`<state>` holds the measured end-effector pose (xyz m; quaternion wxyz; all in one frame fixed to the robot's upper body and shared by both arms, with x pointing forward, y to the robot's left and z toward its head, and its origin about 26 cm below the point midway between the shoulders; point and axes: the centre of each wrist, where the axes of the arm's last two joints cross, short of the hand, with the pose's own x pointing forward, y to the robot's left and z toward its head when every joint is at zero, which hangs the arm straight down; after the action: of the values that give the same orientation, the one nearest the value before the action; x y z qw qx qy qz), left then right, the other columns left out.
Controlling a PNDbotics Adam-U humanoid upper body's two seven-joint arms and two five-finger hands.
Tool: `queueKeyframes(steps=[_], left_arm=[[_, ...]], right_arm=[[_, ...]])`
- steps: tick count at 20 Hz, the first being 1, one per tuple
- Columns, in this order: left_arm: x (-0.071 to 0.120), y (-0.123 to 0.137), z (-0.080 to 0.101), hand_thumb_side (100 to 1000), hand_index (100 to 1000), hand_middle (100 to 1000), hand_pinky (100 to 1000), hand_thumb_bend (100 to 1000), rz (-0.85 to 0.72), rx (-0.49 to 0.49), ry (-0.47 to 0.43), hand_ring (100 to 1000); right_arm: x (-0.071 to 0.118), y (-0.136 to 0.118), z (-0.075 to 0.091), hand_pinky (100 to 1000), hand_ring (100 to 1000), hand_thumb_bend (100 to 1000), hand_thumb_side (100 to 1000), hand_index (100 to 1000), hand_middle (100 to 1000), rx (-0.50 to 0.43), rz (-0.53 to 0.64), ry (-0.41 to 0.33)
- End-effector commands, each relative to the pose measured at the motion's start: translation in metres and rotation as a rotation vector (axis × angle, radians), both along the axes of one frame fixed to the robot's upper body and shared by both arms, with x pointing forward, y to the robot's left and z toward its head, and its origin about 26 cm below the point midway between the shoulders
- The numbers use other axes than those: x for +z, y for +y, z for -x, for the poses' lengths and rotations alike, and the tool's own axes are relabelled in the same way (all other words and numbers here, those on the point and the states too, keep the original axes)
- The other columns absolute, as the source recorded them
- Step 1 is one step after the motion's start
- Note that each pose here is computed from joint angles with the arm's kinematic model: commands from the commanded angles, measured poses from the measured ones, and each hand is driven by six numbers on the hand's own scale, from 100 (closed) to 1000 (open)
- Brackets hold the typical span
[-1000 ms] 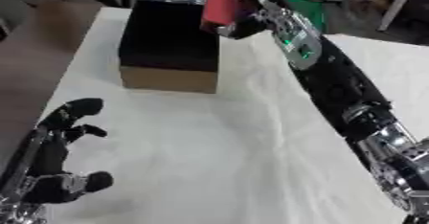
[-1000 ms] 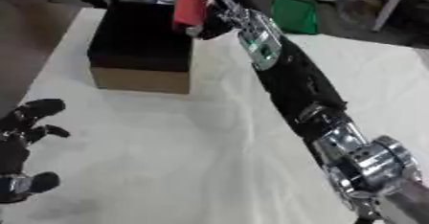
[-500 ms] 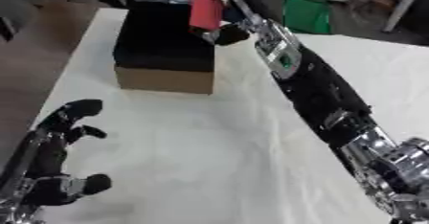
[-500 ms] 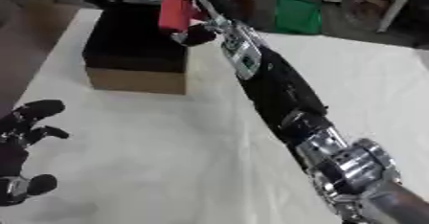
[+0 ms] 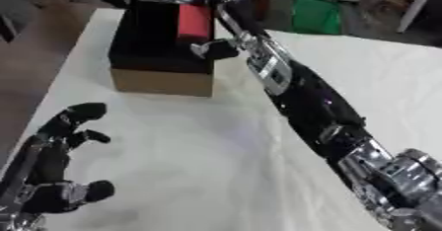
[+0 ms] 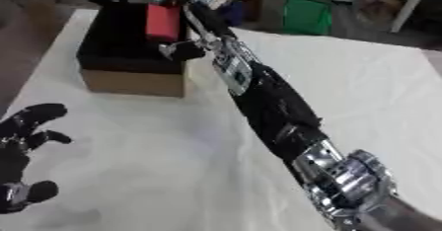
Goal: Pick up objects on the table and place them in the box.
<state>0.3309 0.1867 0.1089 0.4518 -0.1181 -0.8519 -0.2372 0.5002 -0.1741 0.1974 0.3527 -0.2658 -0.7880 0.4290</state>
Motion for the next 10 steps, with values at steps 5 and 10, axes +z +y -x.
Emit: queueKeyframes(steps=[5, 10], left_arm=[[0.0093, -0.0020, 0.0005, 383, 741, 773, 613, 1000, 0.008, -0.014, -0.031, 869], [0.0091, -0.0014, 0.0006, 384, 741, 773, 613, 1000, 0.009, -0.011, -0.030, 869]], right_arm=[[0.0186, -0.0006, 0.0007, 960, 905, 648, 255, 905, 898, 0.045, 0.098, -0.077], [0.0208, -0.0011, 0.0017, 960, 917, 624, 251, 910, 905, 0.047, 0.086, -0.103]])
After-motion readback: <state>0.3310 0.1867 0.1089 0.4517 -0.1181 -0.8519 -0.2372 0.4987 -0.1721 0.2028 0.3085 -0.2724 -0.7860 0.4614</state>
